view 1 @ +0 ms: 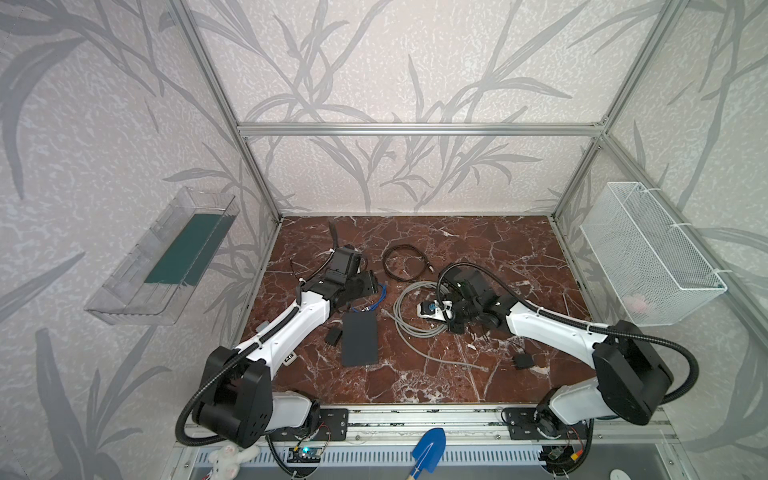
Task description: Insert the plug into the switch port
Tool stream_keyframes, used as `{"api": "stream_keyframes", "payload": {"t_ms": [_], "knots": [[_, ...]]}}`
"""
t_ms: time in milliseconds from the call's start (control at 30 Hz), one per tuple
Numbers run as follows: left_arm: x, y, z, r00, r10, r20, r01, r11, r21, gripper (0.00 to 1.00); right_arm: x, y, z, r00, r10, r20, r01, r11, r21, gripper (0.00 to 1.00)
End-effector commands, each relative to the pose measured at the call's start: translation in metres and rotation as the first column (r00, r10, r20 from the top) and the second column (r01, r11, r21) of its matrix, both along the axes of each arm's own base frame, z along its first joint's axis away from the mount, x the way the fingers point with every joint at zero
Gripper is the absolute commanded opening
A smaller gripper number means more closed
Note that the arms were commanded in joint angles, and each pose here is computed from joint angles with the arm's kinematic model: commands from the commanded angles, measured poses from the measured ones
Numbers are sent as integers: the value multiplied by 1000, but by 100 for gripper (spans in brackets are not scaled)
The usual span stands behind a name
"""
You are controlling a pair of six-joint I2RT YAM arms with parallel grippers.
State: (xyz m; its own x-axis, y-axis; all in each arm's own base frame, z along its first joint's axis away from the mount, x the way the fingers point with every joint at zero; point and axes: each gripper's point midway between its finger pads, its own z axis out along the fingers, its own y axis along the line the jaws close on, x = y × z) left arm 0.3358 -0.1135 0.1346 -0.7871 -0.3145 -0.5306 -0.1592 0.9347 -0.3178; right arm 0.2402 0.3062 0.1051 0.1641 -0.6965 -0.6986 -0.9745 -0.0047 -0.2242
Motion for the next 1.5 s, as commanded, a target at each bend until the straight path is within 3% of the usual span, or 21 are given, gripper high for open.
{"api": "stream_keyframes", "payload": {"t_ms": [0, 167, 433, 867, 1067, 1333, 1467], "knots": [[-46, 54, -39, 965, 194, -175, -158, 967, 200, 64, -15, 17, -9, 996, 21, -87, -22, 1000, -11, 10], [-58, 57, -65, 941, 181, -285, -123, 970, 209, 64, -15, 38, -22, 993, 1, -122, -4, 1000, -27, 10], [-73, 49, -74, 891, 115, -439, -31, 980, 195, 62, -9, 42, -37, 988, -60, -140, 53, 997, -48, 10], [-100, 31, -104, 882, 57, -467, -34, 998, 58, 63, -7, 37, -45, 987, -81, -138, 68, 993, -92, 10], [-95, 4, -107, 901, -66, -429, 33, 996, -84, 62, -10, 38, -53, 983, -71, -168, 53, 992, -113, 10], [-104, 5, -105, 893, -96, -440, 80, 995, -53, 63, -11, 36, -56, 981, -78, -178, 55, 990, -129, 10], [-107, -12, -109, 880, -180, -439, 132, 982, -137, 62, -13, 38, -58, 976, -74, -203, 49, 991, -127, 10]]}}
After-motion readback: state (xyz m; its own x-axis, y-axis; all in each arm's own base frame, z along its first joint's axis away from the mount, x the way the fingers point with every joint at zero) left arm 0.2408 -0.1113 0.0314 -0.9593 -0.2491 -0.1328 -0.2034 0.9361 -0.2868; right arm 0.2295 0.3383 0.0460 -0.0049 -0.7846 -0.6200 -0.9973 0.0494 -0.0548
